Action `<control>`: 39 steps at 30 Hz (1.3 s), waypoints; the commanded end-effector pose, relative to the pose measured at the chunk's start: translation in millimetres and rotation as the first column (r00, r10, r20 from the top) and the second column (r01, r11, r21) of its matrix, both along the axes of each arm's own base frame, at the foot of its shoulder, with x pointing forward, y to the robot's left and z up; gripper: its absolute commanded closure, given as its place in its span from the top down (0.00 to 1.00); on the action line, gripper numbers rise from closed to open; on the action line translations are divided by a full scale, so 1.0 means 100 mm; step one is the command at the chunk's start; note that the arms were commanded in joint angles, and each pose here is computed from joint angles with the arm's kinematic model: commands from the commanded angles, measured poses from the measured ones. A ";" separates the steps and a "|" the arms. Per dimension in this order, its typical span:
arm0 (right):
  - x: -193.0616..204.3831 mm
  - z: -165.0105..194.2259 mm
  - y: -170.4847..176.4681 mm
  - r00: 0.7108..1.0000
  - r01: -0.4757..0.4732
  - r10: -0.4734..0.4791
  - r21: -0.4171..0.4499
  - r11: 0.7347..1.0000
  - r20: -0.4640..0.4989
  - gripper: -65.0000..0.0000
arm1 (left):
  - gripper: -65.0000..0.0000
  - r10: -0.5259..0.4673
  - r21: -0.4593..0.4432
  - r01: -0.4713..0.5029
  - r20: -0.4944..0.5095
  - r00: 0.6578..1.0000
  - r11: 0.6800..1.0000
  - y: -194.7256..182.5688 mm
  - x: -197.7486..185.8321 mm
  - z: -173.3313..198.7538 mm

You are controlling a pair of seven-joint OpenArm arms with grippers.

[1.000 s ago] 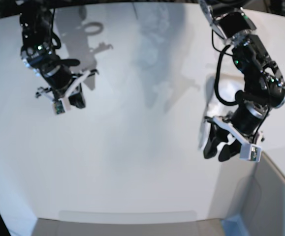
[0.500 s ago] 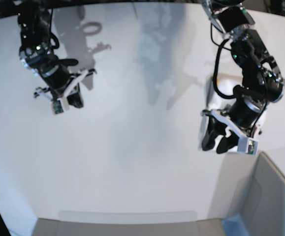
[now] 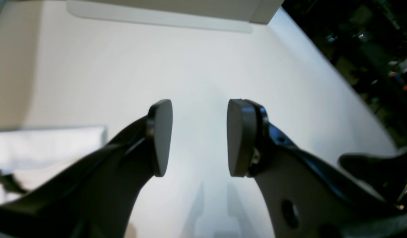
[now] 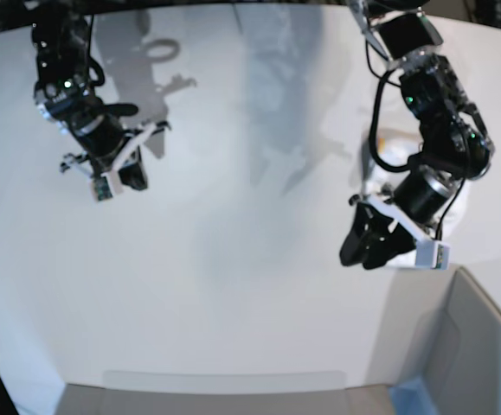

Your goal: Layout the t-shirt on the table in an organized manner, then fold the t-shirt properly

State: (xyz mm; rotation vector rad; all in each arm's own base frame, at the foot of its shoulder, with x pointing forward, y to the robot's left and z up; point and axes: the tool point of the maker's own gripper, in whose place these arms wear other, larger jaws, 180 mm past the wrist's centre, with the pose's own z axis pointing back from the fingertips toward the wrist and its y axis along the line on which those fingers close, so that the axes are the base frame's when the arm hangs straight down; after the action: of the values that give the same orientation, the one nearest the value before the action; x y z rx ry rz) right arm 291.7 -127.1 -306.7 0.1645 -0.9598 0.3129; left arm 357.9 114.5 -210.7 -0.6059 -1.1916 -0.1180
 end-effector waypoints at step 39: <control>0.06 0.14 0.00 0.999 -0.005 0.005 0.005 1.000 0.054 0.00 | 0.15 0.025 -0.029 -0.024 0.032 0.999 0.999 0.05 0.01 0.12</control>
State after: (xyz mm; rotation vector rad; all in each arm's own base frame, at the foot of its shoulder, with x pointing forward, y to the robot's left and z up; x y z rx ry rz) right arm 291.5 -127.1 -307.0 0.1646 -0.9590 0.3128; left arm 355.1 120.4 -217.3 -0.6038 -1.1651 -0.0784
